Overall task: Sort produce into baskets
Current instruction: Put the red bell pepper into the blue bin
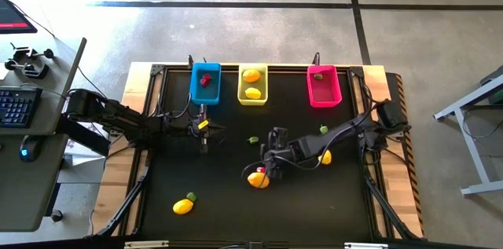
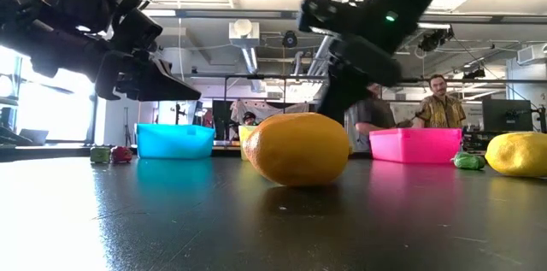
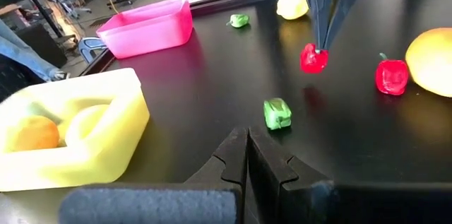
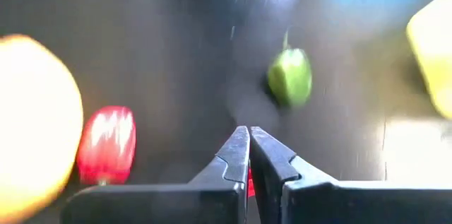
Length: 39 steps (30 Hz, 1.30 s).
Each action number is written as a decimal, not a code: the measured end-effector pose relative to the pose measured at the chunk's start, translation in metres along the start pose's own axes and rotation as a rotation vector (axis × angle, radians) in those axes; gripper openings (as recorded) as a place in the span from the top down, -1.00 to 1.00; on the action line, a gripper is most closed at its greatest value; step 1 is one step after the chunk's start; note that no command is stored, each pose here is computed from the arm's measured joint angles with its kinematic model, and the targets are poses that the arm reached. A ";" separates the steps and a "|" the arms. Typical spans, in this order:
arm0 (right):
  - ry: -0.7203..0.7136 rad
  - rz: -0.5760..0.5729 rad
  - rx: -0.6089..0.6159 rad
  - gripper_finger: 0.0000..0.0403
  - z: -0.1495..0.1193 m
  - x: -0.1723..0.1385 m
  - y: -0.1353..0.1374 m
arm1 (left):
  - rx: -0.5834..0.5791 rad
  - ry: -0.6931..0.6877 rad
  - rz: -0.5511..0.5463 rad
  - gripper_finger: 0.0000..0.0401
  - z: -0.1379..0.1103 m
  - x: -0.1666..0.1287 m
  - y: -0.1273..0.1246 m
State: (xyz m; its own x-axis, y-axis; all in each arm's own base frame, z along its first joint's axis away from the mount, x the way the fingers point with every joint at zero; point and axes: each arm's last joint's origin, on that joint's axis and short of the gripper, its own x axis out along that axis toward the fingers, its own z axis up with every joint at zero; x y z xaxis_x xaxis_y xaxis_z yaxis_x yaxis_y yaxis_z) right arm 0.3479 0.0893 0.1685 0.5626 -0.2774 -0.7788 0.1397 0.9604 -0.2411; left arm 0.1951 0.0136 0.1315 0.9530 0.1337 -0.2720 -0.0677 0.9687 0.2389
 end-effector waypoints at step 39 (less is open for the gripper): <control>-0.691 0.058 0.088 1.00 0.068 -0.020 -0.005 | -0.057 -0.153 -0.160 0.06 0.050 0.012 -0.035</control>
State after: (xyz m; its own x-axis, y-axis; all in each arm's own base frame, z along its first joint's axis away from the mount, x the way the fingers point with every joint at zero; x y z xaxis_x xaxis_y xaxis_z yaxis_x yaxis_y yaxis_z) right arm 0.3915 0.0916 0.2250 0.9564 -0.1731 -0.2351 0.1429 0.9798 -0.1402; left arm 0.2240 -0.0289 0.1661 0.9863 -0.0513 -0.1570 0.0752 0.9858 0.1503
